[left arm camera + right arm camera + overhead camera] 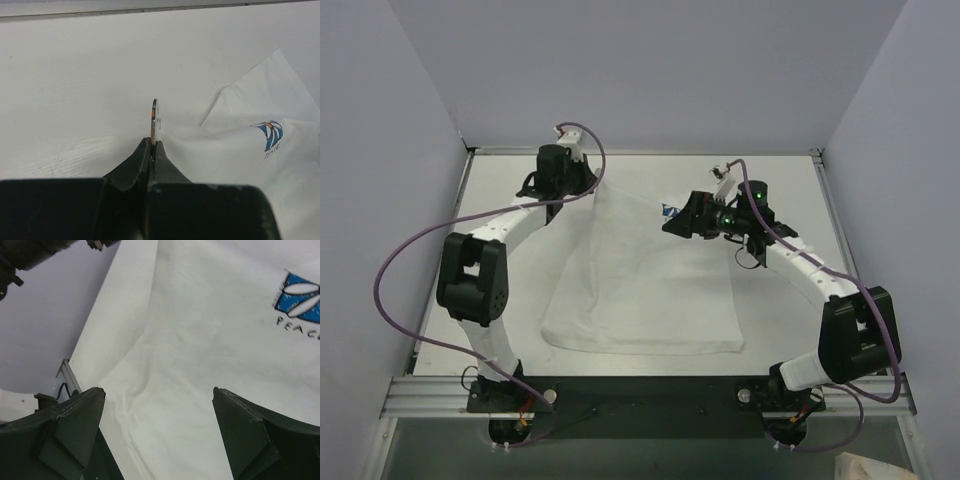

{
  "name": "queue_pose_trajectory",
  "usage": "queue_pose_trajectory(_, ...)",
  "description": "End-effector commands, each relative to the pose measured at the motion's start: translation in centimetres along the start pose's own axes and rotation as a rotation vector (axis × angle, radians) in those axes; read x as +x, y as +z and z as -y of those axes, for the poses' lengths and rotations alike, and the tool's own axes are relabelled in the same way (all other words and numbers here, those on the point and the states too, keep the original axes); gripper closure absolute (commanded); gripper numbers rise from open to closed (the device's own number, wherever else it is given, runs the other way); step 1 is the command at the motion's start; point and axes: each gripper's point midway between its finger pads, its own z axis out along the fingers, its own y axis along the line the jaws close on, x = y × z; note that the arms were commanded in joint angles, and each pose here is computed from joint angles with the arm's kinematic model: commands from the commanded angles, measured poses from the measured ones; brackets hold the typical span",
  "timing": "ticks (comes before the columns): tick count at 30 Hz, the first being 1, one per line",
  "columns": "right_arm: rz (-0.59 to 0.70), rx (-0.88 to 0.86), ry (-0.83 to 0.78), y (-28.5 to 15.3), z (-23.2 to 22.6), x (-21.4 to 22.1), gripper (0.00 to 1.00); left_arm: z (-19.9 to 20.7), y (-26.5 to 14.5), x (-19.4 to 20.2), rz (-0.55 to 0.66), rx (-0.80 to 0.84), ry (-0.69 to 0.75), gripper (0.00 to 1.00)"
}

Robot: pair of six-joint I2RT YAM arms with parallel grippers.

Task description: Pin the brooch onto the clothing

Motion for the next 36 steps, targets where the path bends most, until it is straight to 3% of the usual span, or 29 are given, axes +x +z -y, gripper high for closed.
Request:
queue_pose_trajectory(1, -0.071, 0.169, -0.002, -1.9, 2.1, 2.7, 0.05, -0.6, 1.3, -3.3, 0.063, -0.006, -0.057, 1.00)
queue_pose_trajectory(3, -0.094, 0.241, 0.019, -2.6, 3.1, 3.8, 0.04, -1.1, 1.7, -3.0, 0.044, -0.009, -0.070, 0.98)
queue_pose_trajectory(6, -0.111, 0.322, 0.040, -3.7, 4.1, 5.3, 0.04, -1.5, 1.6, -3.8, 0.043, -0.009, -0.099, 0.81)
queue_pose_trajectory(7, -0.124, 0.339, 0.043, -3.9, 4.2, 6.1, 0.04, -1.4, 1.3, -4.1, 0.044, -0.003, -0.107, 0.55)
queue_pose_trajectory(9, -0.129, 0.395, 0.043, -4.7, 4.6, 6.8, 0.04, -1.3, 0.5, -4.9, 0.063, -0.001, -0.105, 0.34)
queue_pose_trajectory(11, -0.135, 0.433, 0.050, -5.2, 4.9, 7.5, 0.03, -1.4, -0.3, -5.2, 0.074, -0.011, -0.100, 0.03)
queue_pose_trajectory(20, -0.033, 0.590, 0.054, -8.5, 5.2, 6.5, 0.01, 1.3, -7.9, -8.8, 0.192, 0.014, -0.144, 0.03)
queue_pose_trajectory(23, -0.016, 0.613, 0.062, -9.1, 5.2, 6.5, 0.01, 1.9, -10.1, -7.9, 0.202, 0.028, -0.179, 0.03)
queue_pose_trajectory(36, 0.018, 0.835, 0.192, -13.6, 7.8, 9.9, 0.01, 0.0, -15.4, 2.6, 0.000, -0.086, -0.243, 0.03)
